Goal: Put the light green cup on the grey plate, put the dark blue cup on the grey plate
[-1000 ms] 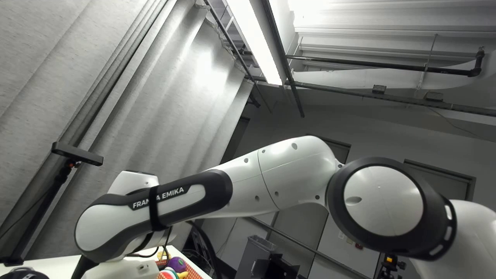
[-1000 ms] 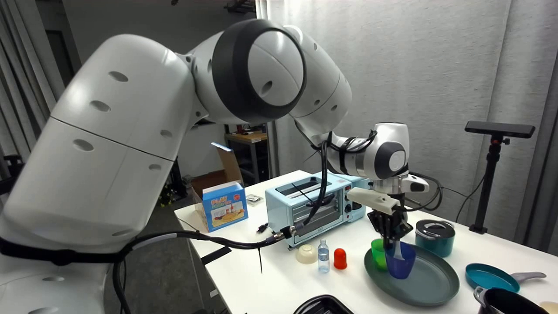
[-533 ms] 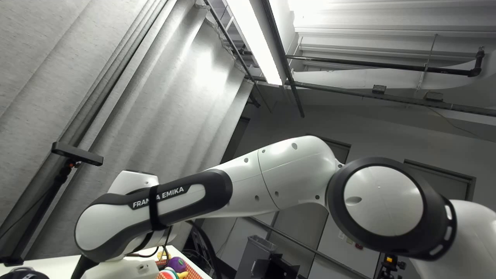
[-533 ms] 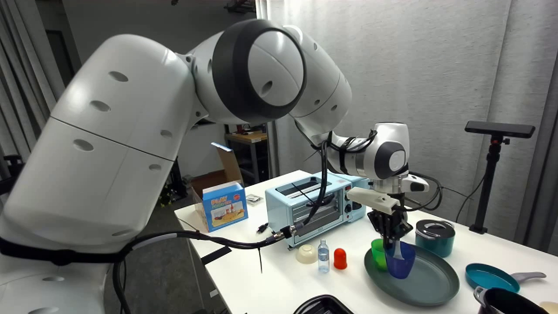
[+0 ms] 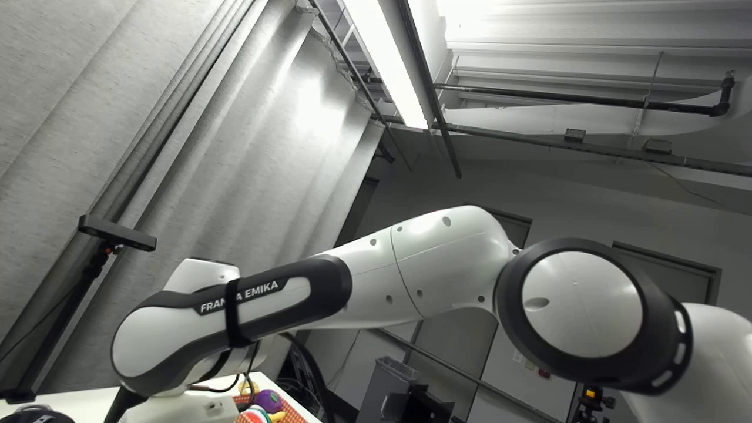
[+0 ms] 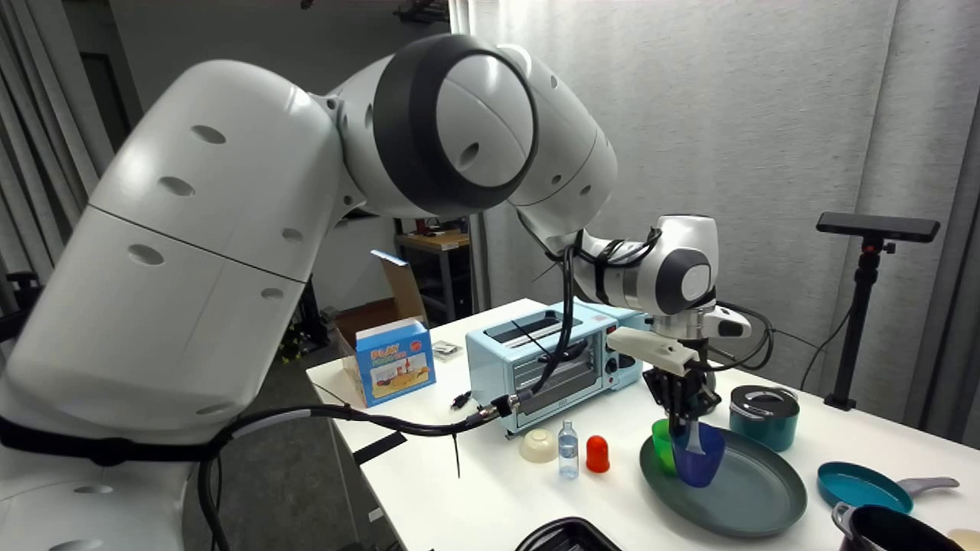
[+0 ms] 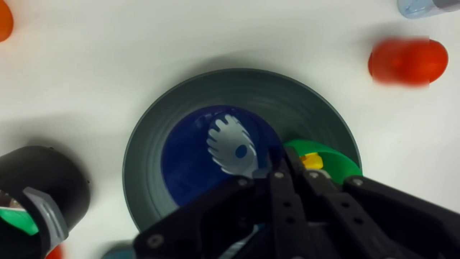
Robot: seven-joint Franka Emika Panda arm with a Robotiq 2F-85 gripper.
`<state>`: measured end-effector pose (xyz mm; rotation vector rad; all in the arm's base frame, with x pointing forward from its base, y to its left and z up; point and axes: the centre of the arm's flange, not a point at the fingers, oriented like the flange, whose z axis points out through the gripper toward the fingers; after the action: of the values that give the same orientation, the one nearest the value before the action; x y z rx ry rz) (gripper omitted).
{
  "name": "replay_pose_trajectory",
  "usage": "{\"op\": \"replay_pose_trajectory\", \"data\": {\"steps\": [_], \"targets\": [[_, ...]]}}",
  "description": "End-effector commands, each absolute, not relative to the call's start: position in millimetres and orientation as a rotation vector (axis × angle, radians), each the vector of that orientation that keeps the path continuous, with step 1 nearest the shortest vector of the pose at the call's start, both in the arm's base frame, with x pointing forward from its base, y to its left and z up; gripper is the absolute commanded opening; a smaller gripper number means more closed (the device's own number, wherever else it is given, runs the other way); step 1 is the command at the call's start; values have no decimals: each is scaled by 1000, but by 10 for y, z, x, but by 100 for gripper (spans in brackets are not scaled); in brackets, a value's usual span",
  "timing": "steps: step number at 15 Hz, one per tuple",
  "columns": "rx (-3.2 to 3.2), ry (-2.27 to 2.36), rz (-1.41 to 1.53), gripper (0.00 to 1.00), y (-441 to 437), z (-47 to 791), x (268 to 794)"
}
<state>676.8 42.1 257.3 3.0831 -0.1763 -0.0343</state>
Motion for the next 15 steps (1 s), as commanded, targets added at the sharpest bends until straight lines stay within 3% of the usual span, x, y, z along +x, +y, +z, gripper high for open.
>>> {"op": "replay_pose_trajectory", "data": {"steps": [1,14,15], "targets": [[3100,-174,-53,1,431,2595,6878],[3081,-169,-57,1,424,2603,6878],[3084,-167,-33,4,435,2576,6769]]}}
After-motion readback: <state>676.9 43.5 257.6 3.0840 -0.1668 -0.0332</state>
